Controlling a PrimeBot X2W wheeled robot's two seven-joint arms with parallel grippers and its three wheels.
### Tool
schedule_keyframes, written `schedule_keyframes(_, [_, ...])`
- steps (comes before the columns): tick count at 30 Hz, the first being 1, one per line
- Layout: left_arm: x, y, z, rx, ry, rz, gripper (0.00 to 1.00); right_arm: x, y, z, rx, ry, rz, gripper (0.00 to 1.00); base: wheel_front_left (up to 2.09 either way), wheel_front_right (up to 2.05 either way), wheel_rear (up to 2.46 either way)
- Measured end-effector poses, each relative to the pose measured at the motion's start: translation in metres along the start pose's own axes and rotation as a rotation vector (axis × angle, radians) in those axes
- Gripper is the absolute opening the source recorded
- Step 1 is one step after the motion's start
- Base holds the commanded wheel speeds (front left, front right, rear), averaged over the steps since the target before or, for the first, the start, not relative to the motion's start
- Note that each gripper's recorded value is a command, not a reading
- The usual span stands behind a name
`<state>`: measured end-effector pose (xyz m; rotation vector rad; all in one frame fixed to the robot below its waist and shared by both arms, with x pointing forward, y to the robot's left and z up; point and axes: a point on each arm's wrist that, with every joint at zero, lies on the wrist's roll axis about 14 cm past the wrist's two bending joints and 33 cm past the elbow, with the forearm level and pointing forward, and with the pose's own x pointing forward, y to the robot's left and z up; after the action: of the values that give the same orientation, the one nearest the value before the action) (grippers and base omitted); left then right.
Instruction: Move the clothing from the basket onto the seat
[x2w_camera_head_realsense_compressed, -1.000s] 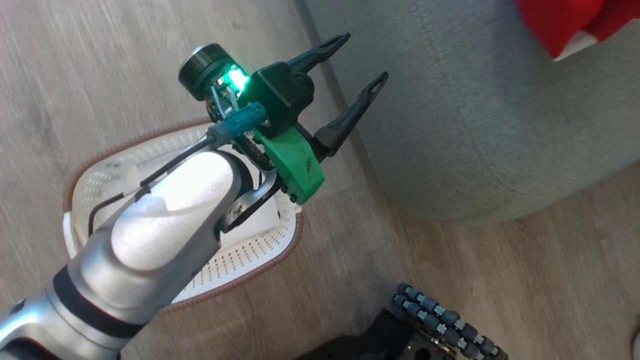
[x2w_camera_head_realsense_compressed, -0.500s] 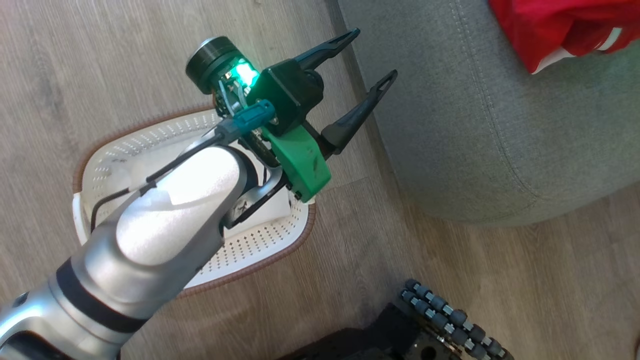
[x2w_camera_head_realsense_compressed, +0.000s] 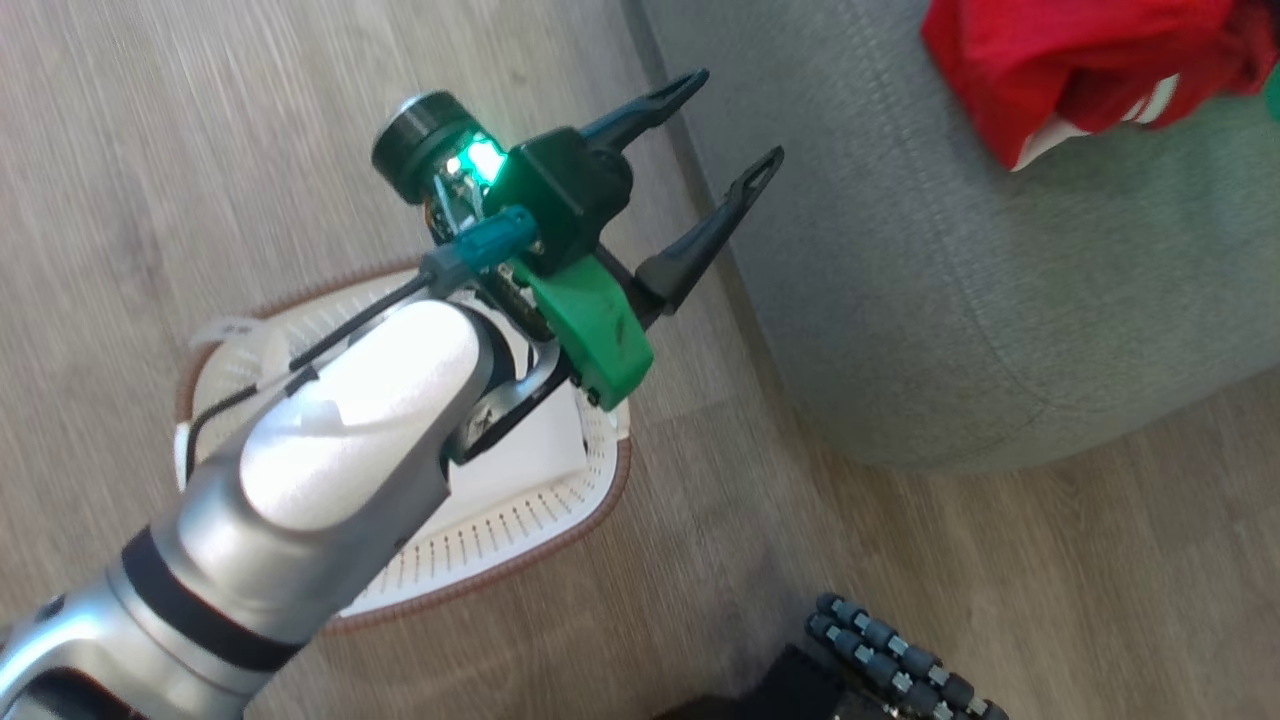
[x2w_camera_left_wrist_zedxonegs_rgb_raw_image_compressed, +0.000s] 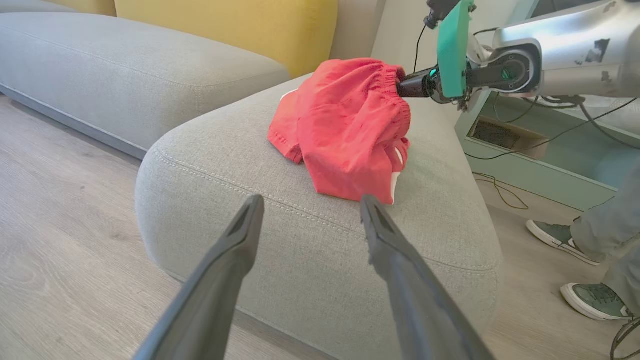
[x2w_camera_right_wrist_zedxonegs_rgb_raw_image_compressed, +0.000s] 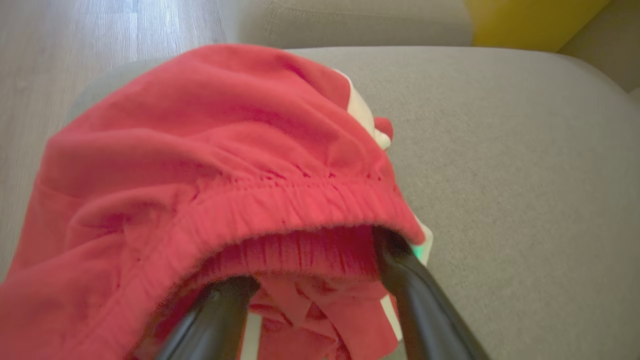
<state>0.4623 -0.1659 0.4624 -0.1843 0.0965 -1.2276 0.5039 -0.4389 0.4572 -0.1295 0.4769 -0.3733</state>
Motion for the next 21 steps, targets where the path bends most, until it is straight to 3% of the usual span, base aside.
schedule_keyframes(8, [-0.007,-0.022,0.02,0.017,-0.021,0.01,1.0,-0.04,-0.017,-0.008,0.004,0.06,0.023,1.0,0.0,0.0,0.0])
schedule_keyframes(16, [-0.018,-0.041,0.059,0.063,-0.079,0.048,1.0,-0.088,-0.045,0.032,0.005,-0.094,0.04,1.0,0.0,0.0,0.0])
schedule_keyframes(21, [-0.028,-0.048,0.075,0.091,-0.102,0.082,1.0,-0.11,-0.044,0.059,-0.005,-0.215,0.079,1.0,0.0,0.0,0.0])
